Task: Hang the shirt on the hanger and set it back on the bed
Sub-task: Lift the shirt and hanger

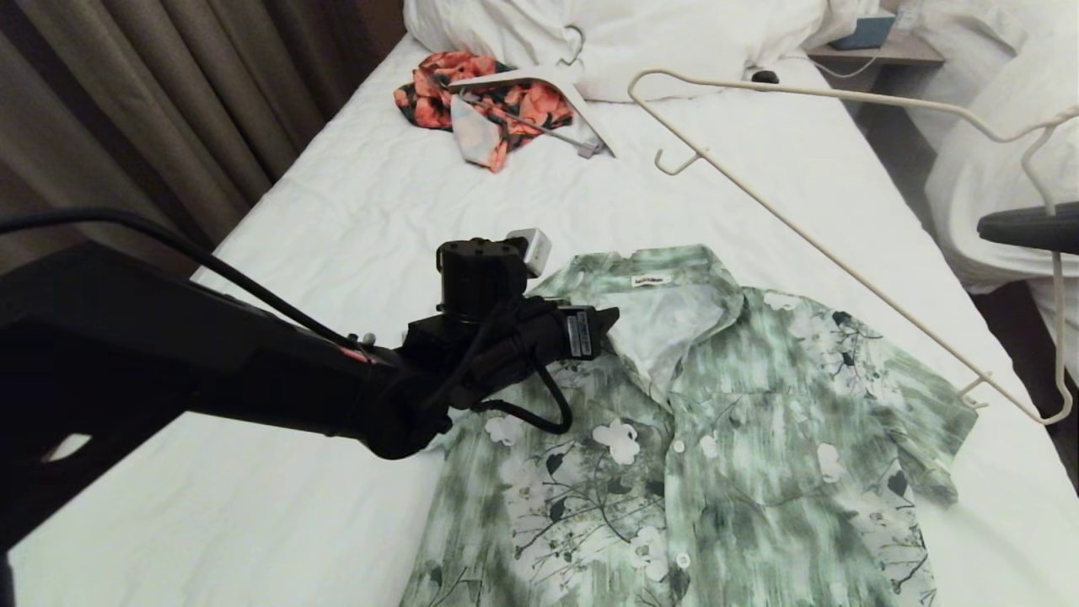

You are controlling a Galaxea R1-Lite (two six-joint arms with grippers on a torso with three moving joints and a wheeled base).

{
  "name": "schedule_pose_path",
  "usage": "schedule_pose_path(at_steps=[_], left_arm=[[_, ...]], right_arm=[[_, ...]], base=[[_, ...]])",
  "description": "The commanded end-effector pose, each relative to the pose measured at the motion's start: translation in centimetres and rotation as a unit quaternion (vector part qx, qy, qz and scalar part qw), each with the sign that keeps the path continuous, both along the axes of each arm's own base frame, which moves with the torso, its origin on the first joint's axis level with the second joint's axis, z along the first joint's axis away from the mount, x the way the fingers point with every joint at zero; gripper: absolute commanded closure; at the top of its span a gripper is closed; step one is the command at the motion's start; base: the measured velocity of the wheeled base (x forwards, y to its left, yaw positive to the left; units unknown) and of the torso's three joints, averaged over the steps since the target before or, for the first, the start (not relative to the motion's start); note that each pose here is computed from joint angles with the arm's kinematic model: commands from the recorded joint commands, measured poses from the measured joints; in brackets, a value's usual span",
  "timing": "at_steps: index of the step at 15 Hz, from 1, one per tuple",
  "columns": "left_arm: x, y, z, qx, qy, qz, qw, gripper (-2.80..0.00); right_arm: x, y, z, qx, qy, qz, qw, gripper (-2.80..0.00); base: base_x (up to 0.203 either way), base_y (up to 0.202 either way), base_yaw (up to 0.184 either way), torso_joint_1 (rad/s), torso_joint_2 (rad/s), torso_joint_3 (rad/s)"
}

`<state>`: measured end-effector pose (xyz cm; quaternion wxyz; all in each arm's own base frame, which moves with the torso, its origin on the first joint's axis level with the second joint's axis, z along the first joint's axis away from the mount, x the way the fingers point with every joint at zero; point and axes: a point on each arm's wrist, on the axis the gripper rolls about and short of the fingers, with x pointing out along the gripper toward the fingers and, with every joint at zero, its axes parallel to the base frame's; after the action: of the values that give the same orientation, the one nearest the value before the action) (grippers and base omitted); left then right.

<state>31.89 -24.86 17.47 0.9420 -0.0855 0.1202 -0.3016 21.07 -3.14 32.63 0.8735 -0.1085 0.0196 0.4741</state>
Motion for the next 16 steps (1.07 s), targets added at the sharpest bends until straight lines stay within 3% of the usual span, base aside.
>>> schedule_pose_path(at_steps=[1,11,12,16], left_arm=[[0.9,-0.3,-1.1,0.005,0.008,0.004,1.0,-2.8],[3.1,-1.3,-2.5,0.007,0.003,0.038,0.9993,-2.8],[3.1,-1.3,-2.5,0.006,0.003,0.038,0.9992,0.0],[3.1,-1.2,-1.6,-0.004,-0.011,0.039,0.9992,0.0]], right_arm=[[0.0,0.0,-0.1,0.001,0.0,0.003,1.0,0.0],[0.2,-0.1,-0.4,0.003,0.007,0.003,1.0,0.0],[0.4,-0.1,-0.5,0.003,0.009,0.003,1.0,0.0],[0.5,0.0,-0.7,0.003,0.013,0.005,1.0,0.0]], base=[[0.0,0.0,0.0,0.0,0.0,0.0],[0.0,0.0,0.0,0.0,0.0,0.0],[0.0,0.0,0.0,0.0,0.0,0.0],[0.0,0.0,0.0,0.0,0.0,0.0]])
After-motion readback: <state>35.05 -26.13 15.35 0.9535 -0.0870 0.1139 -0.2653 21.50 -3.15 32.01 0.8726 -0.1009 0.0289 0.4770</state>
